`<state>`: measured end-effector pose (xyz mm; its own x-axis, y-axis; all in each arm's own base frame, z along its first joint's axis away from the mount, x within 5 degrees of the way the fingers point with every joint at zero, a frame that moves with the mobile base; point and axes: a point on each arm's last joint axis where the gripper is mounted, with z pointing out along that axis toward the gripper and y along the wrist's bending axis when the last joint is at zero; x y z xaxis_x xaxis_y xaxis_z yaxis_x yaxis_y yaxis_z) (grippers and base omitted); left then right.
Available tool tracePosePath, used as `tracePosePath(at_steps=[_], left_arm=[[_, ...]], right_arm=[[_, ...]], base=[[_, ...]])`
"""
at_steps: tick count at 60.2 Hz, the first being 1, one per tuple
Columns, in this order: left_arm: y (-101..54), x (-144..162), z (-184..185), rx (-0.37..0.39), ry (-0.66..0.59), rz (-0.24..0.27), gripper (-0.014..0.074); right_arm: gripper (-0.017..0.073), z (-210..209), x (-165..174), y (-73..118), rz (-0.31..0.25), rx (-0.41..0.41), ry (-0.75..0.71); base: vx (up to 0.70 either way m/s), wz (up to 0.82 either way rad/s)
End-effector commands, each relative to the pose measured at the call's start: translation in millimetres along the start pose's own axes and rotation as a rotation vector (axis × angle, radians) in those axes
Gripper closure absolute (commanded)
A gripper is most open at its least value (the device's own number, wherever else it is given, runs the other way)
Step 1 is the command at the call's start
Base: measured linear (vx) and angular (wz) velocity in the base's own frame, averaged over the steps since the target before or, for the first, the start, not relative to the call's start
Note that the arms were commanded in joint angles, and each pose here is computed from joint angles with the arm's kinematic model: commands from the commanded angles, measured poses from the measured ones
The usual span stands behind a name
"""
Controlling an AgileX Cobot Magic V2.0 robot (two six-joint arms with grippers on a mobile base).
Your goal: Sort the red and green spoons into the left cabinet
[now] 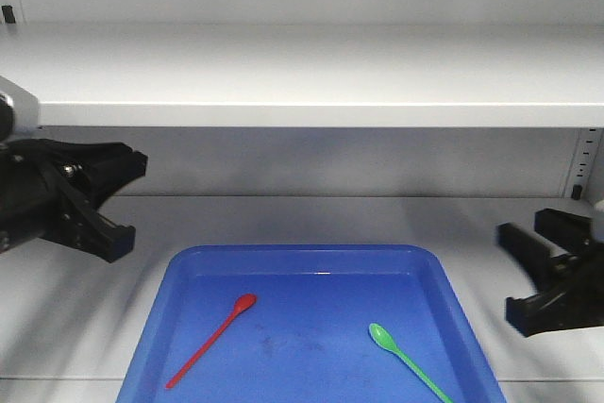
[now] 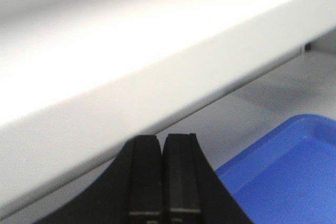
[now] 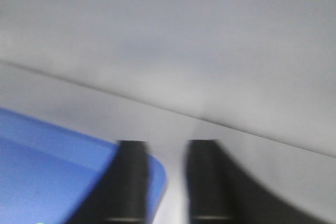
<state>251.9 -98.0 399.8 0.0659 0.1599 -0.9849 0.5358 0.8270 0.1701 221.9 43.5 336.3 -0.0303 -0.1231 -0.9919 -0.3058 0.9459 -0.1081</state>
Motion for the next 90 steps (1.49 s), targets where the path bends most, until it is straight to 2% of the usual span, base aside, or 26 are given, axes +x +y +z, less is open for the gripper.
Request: tracePosePath(at_steps=[1,6,13,22,31,38,47,55,66,72,90], left_arm=[[-5.6,-22,-18,0.019,-0.102,-0.095,0.0601],[-8.8,-17,-27,0.017,-0.095,-0.133,0.0594],[-15.1,-4,-44,0.005,-0.076,-0.141,0.0594],[-26.6,20,-78,-0.029,-0.050,-0.160,0.0594],[-36.2,41,-117,-0.093,-0.064,-0.212,0.0594],[-44.3,57,-145,-0.126,-0.097,-0.242,0.0594],[-55.7,80,-169,-0.128,-0.129,-0.249,0.0594],[-62.1,100,-181,-0.137,-0.137,-0.248,0.0594],[-65.2,106,-182,-0.120,-0.134,-0.248,0.0594],[-68.3,105,-182,-0.084,-0.144,-0.245,0.0593],[-69.9,104,-182,-0.065,-0.149,-0.244,0.0593]], right_arm=[[0.0578,-17,-27,-0.1,0.046,0.010,-0.111],[0.0572,-29,-33,-0.8,0.092,0.033,-0.129],[0.0570,-48,-40,-2.2,0.128,0.077,-0.149],[0.0568,-76,-48,-6.1,0.134,0.167,-0.159],[0.0566,-105,-49,-8.5,0.128,0.250,-0.163],[0.0565,-119,-30,-3.6,0.141,0.250,-0.165],[0.0564,-137,9,4.9,0.214,0.238,-0.150],[0.0564,-149,27,9.7,0.209,0.236,-0.170],[0.0562,-151,30,12.8,0.187,0.211,-0.202],[0.0562,-151,30,12.9,0.217,0.207,-0.206],[0.0562,-151,30,12.8,0.215,0.209,-0.204]], base=[[0.00,0.00],[0.00,0.00],[0.00,0.00],[0.00,0.00],[0.00,0.00],[0.00,0.00],[0.00,0.00],[0.00,0.00],[0.00,0.00],[0.00,0.00],[0.00,0.00]])
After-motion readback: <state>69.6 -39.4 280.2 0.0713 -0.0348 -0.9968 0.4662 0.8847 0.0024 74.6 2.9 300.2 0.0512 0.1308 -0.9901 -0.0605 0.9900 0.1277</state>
